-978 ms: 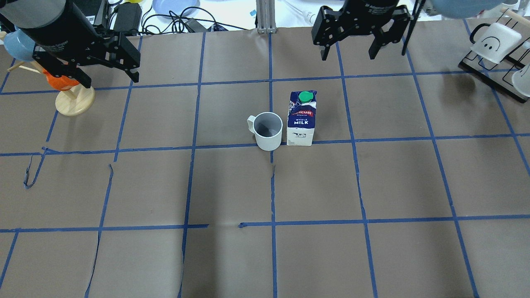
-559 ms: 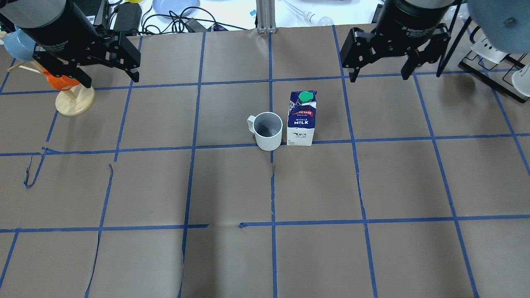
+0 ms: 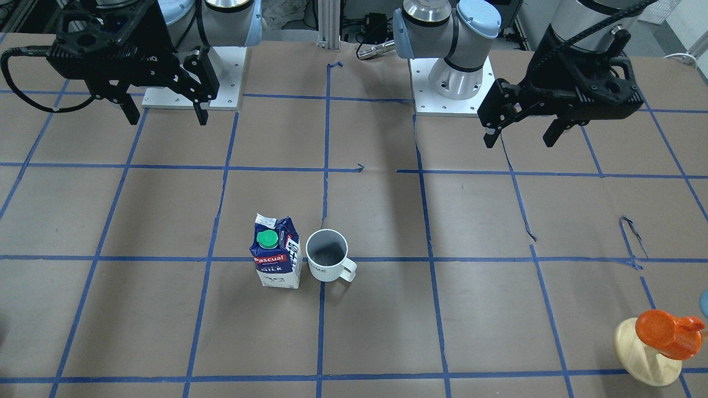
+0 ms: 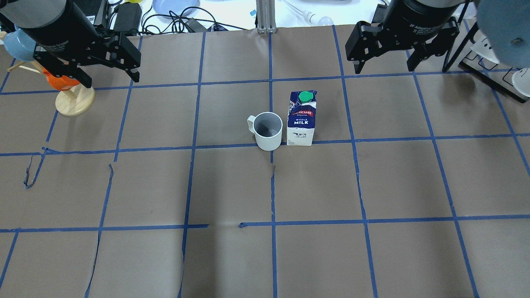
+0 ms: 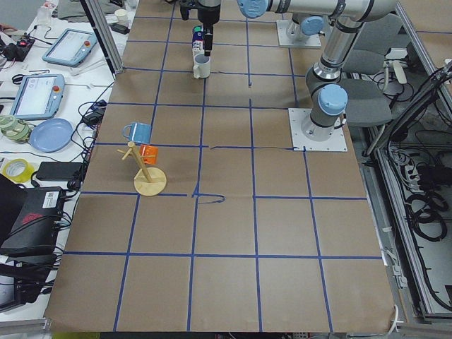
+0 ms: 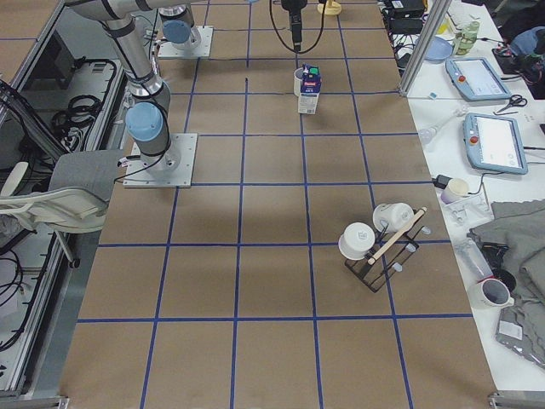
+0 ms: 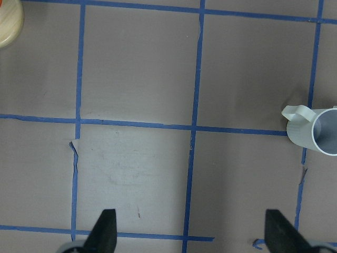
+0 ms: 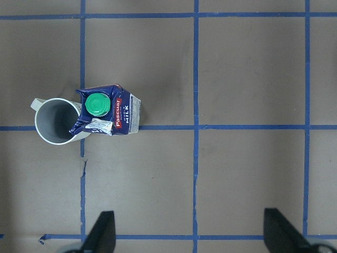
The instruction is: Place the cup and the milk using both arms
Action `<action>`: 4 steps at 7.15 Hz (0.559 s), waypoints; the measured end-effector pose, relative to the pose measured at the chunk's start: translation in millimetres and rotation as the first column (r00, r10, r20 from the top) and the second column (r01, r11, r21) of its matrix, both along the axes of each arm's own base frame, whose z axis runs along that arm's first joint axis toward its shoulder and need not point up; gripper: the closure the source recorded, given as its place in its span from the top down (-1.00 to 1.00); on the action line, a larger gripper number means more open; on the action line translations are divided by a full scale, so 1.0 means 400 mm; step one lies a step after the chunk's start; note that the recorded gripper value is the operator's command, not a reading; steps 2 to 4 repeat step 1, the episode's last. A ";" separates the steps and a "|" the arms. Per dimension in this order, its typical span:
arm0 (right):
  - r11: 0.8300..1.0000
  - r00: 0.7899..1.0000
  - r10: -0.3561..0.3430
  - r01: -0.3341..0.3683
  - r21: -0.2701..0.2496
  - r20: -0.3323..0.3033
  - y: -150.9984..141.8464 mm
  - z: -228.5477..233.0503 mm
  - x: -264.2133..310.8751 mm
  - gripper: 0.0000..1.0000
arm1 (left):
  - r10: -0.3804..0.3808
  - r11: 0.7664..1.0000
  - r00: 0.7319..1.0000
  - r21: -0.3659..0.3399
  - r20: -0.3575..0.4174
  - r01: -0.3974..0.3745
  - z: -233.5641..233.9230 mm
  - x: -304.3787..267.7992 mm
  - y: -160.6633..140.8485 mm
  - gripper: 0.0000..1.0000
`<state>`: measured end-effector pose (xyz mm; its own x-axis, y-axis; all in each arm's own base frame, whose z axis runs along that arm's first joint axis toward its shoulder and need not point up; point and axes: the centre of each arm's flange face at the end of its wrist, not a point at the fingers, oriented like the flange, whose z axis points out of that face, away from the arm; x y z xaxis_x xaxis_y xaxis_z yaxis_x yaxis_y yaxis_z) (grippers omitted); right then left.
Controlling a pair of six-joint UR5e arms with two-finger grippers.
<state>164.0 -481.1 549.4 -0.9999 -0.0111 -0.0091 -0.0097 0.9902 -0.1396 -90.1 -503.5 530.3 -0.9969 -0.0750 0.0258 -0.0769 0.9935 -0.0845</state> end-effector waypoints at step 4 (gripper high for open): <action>1.000 1.000 0.002 -0.002 -0.001 0.000 0.000 0.001 -0.001 1.00 | 0.000 1.000 1.000 0.000 0.000 0.000 0.000 0.000 0.000 1.00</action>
